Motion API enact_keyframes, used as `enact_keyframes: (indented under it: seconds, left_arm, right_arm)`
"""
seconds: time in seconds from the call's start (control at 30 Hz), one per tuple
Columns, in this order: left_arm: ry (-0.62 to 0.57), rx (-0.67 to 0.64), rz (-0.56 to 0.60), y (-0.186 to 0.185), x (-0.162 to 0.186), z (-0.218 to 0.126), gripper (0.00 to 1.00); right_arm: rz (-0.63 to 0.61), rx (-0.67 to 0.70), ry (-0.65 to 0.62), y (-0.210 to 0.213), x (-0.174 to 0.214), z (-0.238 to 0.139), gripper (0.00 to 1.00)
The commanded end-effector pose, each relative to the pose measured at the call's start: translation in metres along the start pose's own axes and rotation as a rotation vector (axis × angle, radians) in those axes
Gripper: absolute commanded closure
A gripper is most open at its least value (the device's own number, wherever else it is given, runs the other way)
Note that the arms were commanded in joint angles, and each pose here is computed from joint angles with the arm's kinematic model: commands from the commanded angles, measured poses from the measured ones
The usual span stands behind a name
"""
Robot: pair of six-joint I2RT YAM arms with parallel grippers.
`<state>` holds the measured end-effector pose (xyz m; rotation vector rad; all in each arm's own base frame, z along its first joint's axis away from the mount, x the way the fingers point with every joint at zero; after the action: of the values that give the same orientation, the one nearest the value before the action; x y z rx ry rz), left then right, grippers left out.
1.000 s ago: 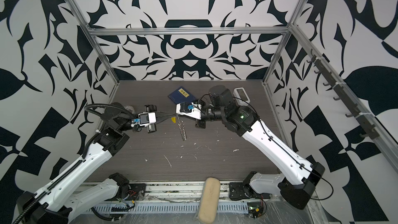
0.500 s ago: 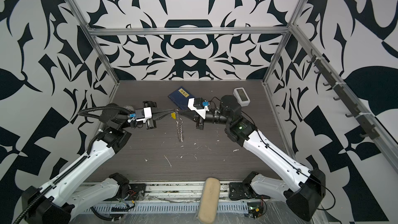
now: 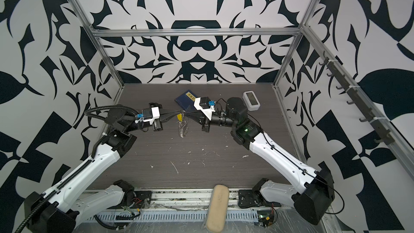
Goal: Remove the keys from the keyring
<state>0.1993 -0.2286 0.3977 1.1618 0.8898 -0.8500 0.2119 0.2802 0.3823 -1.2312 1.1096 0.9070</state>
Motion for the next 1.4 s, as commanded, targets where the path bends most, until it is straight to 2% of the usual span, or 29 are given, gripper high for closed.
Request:
enact_keyframes:
  seconds: [0.0,0.43,0.93,1.07,1.13,1.23,1.37]
  left_arm:
    - [-0.022,-0.007,0.041,0.004,-0.015,0.000,1.00]
    - [0.000,0.012,0.042,-0.001,-0.015,-0.002,1.00]
    - [-0.001,0.027,0.044,-0.002,-0.018,-0.002,1.00]
    - [0.003,0.027,0.045,-0.003,-0.019,-0.003,1.00]
    - [0.003,0.027,0.046,-0.003,-0.019,-0.003,1.00]
    - [0.006,0.027,0.042,-0.003,-0.018,-0.003,1.00]
    - [0.009,0.021,0.039,-0.002,-0.017,-0.003,1.00]
  right_arm:
    - [-0.071,0.007,0.014,0.002,-0.016,-0.006,0.84]
    - [-0.145,0.029,0.061,-0.001,-0.031,-0.013,0.66]
    - [-0.151,-0.071,0.161,-0.007,-0.034,0.000,0.69]
    - [-0.148,-0.080,0.175,-0.007,-0.030,0.001,0.75]
    - [-0.147,-0.085,0.174,-0.007,-0.031,0.001,0.81]
    - [-0.150,-0.094,0.171,-0.006,-0.032,0.001,0.99]
    - [-0.159,-0.096,0.157,-0.005,-0.035,0.000,1.00]
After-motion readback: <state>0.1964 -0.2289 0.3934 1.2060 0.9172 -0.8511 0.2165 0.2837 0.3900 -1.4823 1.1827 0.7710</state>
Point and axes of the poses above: each gripper's point midway between its finger pads, its own z axis out along the fingers, its own y axis along the line the jaws close on, x = y × z, the point moved 4 cm from there along -z, back along the fingers, and after that the axes turned 6 degrees about -z, right-handed, at the moved point
